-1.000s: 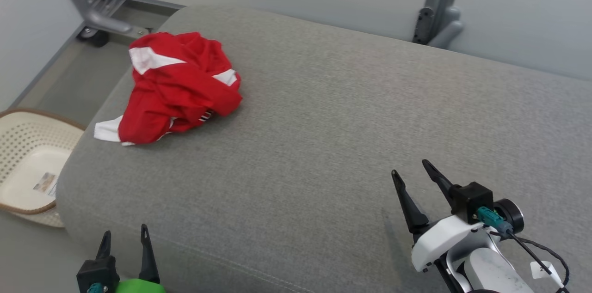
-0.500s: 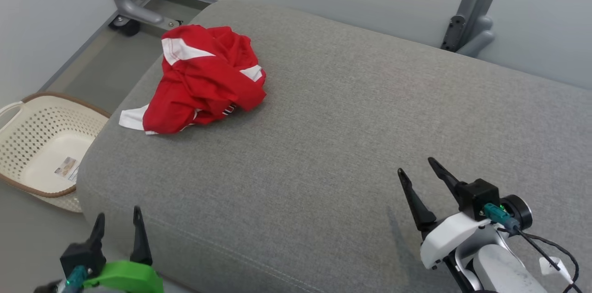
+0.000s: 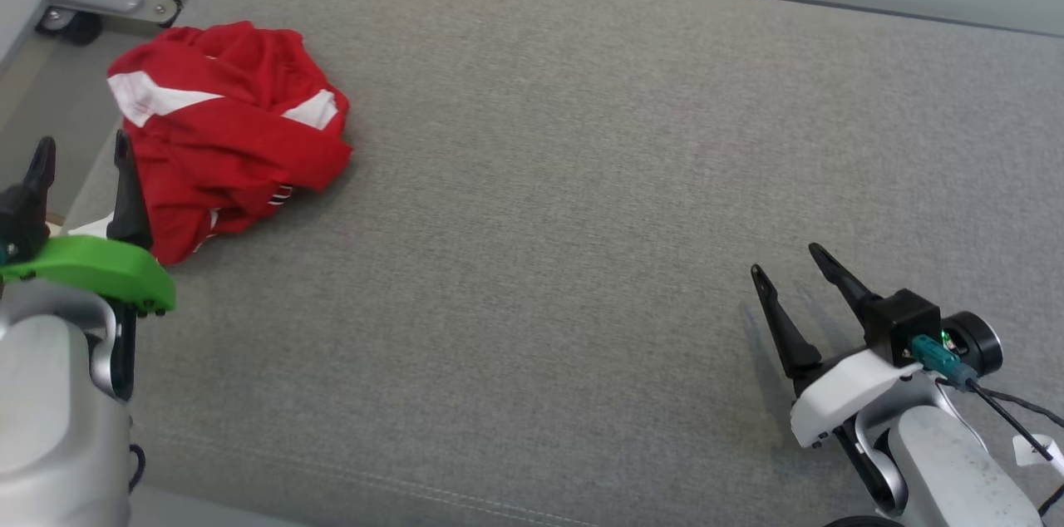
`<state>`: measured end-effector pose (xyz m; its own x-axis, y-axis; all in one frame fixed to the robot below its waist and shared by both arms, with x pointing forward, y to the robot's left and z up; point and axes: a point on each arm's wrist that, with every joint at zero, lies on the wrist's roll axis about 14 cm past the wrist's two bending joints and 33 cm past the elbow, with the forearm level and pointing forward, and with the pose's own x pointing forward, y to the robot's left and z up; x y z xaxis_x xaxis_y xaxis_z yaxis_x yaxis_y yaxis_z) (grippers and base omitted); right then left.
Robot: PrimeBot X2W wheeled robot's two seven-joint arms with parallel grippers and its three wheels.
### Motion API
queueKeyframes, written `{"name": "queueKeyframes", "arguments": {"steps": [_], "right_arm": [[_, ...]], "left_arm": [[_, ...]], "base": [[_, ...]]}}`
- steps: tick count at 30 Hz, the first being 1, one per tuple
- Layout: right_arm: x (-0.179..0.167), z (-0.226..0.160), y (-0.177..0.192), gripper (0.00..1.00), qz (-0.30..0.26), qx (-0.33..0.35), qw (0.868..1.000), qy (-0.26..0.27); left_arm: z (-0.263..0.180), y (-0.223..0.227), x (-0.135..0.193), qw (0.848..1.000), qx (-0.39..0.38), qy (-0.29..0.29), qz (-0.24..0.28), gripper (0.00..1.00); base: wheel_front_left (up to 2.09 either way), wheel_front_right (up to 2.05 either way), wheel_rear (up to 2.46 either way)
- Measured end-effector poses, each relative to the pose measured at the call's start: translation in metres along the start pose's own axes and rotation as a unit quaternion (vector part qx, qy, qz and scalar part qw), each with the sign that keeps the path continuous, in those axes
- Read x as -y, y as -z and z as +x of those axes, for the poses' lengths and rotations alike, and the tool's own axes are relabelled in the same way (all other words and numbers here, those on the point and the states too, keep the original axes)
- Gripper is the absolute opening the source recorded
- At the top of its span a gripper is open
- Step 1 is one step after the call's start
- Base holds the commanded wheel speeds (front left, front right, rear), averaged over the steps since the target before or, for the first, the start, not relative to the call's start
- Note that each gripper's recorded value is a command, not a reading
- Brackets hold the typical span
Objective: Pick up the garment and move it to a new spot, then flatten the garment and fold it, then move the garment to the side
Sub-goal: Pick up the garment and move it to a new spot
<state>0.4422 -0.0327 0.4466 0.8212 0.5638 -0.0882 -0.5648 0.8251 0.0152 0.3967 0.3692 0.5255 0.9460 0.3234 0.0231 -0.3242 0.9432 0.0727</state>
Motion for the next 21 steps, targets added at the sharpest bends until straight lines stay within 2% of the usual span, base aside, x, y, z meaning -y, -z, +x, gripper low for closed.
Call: {"name": "queueKeyframes", "arguments": {"steps": [4,7,11,15,16,17,21], "right_arm": [[0.018,-0.002,0.003,1.00,-0.001,0.000,1.000,0.019],[0.033,-0.008,0.007,1.00,0.001,-0.003,0.999,0.039],[0.054,-0.022,0.019,1.00,0.008,-0.018,0.997,0.071],[0.072,-0.039,0.031,1.00,0.018,-0.033,0.994,0.106],[0.079,-0.045,0.036,1.00,0.020,-0.040,0.992,0.118],[0.081,-0.047,0.037,1.00,0.021,-0.042,0.991,0.122],[0.085,-0.053,0.039,1.00,0.026,-0.042,0.989,0.136]], "left_arm": [[0.038,0.004,0.032,0.998,-0.027,0.050,-0.016,1.00],[0.058,0.014,0.042,0.996,-0.056,0.067,-0.021,1.00],[0.074,0.042,0.043,0.992,-0.109,0.059,-0.036,1.00],[0.087,0.073,0.046,0.987,-0.152,0.036,-0.026,1.00],[0.092,0.080,0.052,0.987,-0.157,0.034,-0.025,0.11],[0.093,0.083,0.056,0.986,-0.159,0.036,-0.024,0.00],[0.100,0.083,0.071,0.988,-0.145,0.052,-0.010,0.00]], "base": [[0.00,0.00,0.00],[0.00,0.00,0.00],[0.00,0.00,0.00],[0.00,0.00,0.00],[0.00,0.00,0.00],[0.00,0.00,0.00],[0.00,0.00,0.00]]}}
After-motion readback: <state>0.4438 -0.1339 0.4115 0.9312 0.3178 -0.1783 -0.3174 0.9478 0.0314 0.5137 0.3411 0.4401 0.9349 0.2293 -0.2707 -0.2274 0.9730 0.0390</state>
